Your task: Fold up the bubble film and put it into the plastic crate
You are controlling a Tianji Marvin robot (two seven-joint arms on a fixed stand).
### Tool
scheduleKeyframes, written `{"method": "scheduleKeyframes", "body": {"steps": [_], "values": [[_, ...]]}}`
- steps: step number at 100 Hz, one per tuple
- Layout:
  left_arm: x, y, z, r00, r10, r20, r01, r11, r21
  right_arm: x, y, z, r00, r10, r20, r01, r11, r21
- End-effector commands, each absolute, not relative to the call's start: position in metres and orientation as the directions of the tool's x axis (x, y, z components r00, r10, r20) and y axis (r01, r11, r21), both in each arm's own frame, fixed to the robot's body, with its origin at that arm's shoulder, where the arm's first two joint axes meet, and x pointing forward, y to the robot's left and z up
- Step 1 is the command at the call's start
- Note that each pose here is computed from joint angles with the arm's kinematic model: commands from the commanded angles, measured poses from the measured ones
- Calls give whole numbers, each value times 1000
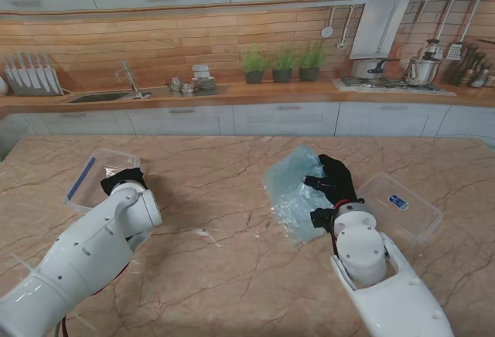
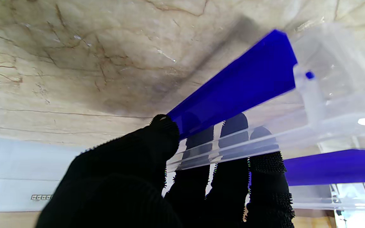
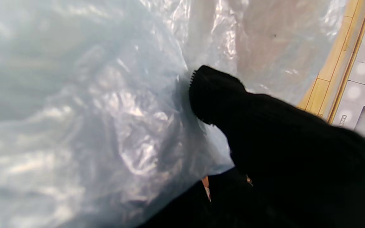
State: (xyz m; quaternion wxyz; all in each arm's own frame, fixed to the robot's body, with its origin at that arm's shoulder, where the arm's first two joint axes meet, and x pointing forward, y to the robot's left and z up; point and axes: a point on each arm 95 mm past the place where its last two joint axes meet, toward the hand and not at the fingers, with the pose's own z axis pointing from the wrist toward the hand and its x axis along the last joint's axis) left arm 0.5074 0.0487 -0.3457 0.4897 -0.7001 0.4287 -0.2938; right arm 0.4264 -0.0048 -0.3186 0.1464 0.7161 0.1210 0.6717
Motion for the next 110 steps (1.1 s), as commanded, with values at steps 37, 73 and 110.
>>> {"method": "scheduleKeyframes", "body": {"steps": [37, 73, 110], "values": [[502, 32, -340, 333, -943, 6, -334, -124, -935, 420, -6, -316, 53, 362, 931, -48, -930, 365], [500, -10, -326, 23, -996, 83, -350, -86, -933, 413, -13, -312, 20, 363, 931, -83, -928, 364], [490, -71, -340, -245, -930, 275, -424, -153, -893, 404, -22, -308, -23, 358, 933, -127, -927, 353]]}}
